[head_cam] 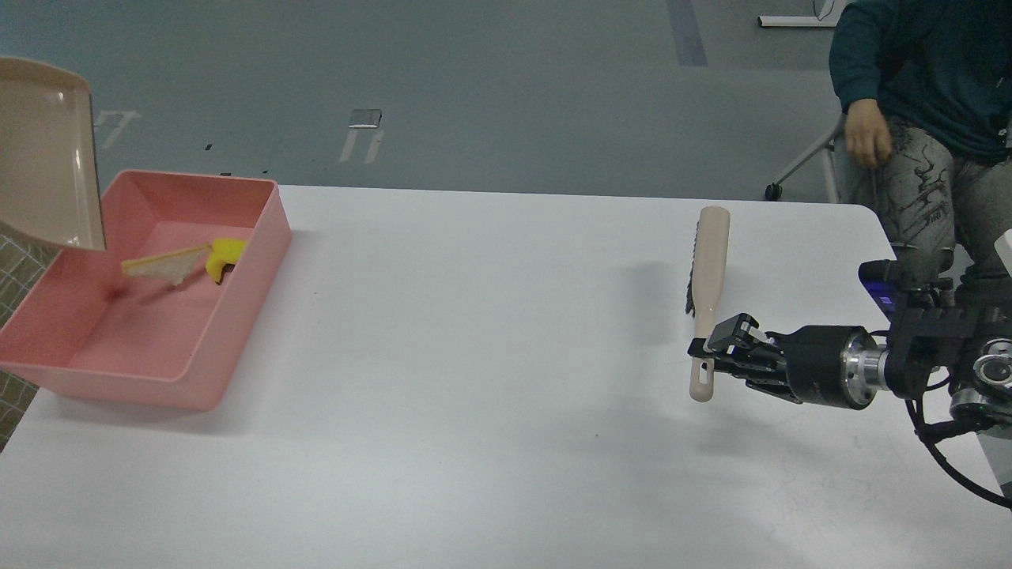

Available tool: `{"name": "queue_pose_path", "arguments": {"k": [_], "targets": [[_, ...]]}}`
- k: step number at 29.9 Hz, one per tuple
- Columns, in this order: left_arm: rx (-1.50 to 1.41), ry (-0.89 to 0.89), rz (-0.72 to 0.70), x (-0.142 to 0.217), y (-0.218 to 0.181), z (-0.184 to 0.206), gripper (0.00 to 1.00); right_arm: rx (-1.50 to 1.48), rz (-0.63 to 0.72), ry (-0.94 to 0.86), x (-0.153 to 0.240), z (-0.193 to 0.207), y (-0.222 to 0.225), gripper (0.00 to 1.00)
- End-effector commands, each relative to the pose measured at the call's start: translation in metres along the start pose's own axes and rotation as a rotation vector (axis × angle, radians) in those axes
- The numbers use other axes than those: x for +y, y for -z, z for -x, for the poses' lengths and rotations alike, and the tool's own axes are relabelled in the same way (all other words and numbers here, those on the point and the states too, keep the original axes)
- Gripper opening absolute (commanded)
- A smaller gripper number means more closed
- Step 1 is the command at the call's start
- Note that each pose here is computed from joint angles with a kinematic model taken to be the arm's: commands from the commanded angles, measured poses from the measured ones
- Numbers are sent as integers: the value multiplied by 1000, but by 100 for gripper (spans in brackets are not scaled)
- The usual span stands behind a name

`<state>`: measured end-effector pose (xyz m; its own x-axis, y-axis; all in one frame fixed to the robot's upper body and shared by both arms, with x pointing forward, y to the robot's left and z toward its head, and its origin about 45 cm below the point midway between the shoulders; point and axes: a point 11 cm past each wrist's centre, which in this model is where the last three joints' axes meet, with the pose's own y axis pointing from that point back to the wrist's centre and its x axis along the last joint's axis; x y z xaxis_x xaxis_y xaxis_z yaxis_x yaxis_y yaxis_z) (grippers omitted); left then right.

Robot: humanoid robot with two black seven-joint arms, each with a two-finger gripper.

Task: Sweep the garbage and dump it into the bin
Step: 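Tilt the dustpan with the left gripper to dump into the bin, then lower the empty dustpan back onto the table with the left gripper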

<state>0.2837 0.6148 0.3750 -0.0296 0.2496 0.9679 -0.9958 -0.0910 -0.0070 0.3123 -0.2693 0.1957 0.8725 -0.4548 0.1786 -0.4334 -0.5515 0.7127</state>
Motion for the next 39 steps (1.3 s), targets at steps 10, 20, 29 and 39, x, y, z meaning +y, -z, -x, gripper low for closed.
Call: {"name": "queue_pose_path", "arguments": {"k": [10, 20, 29, 39], "targets": [[377, -32, 375, -34, -117, -73, 0, -1, 8, 2, 0, 1, -4, 0], [808, 230, 471, -44, -192, 58, 0, 39, 44, 2, -1, 5, -16, 0], [971, 377, 409, -42, -237, 164, 0, 42, 56, 12, -1, 11, -24, 0], [896, 525, 349, -9, -262, 252, 0, 41, 42, 11, -2, 11, -20, 0]]}}
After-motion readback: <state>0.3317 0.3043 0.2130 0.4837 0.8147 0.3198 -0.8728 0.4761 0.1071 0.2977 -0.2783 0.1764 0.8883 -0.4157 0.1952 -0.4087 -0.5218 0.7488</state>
